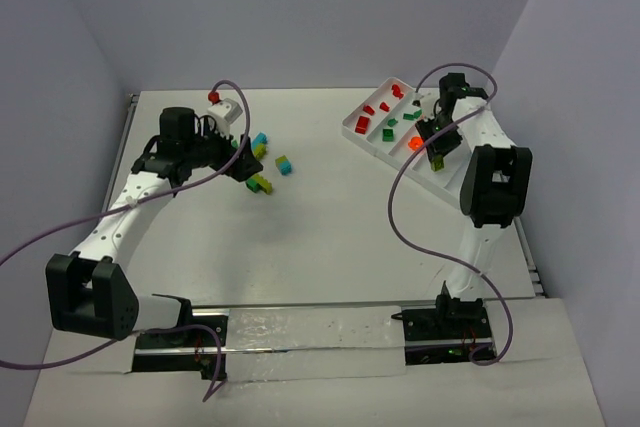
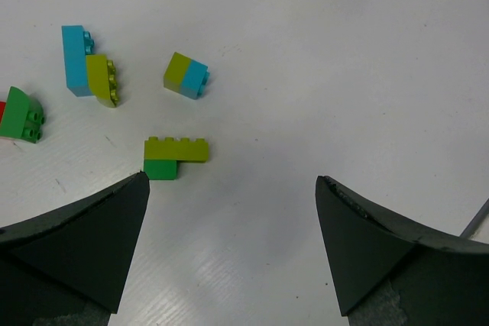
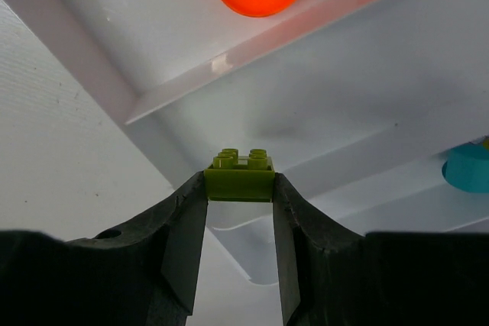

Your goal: Sort the legos into containers by color

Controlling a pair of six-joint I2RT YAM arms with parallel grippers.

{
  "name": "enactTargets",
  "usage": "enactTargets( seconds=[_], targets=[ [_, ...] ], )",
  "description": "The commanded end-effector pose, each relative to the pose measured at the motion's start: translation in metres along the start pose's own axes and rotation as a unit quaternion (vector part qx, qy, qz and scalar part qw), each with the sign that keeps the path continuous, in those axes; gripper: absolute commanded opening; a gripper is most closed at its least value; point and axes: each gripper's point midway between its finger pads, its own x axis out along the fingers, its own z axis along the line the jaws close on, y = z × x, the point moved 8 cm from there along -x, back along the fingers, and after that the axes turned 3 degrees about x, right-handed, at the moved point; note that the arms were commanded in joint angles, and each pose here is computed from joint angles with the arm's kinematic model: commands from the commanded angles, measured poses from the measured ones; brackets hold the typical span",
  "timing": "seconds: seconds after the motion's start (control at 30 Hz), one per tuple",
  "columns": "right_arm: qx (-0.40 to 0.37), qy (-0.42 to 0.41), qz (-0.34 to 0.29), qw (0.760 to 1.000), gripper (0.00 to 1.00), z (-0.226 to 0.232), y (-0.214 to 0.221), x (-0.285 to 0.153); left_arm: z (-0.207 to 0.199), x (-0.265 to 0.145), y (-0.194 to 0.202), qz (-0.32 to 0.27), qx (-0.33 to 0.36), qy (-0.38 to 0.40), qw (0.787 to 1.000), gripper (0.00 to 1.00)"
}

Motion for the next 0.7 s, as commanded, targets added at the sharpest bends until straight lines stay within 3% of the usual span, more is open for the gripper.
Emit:
enactTargets(
  seconds=[0.0, 0.1, 0.33, 0.67],
  targets=[
    [-0.029, 0.018, 0.011, 0.999, 0.32, 0.0, -0.009, 0.008, 0.006, 0.004, 0.006, 0.021, 0.003, -0.01, 1.0, 0.99],
    [-0.042, 0.021, 0.023, 0.999, 0.5, 0.006, -0.011, 0.014, 0.014, 0.006, 0.01, 0.028, -0.012, -0.029, 0.999, 0.99],
    [-0.047, 0.035, 0.016, 0.998, 0.79, 0.014, -0.017, 0.002, 0.05, -0.002, 0.004, 0.002, -0.057, -0.138, 0.989, 0.99],
    [-0.013, 0.017, -0.136, 0.99, 0.83, 0.049, -0.048, -0.096, 0.107, 0.011, 0.0, -0.016, -0.119, -0.253, 0.96, 0.99]
  ],
)
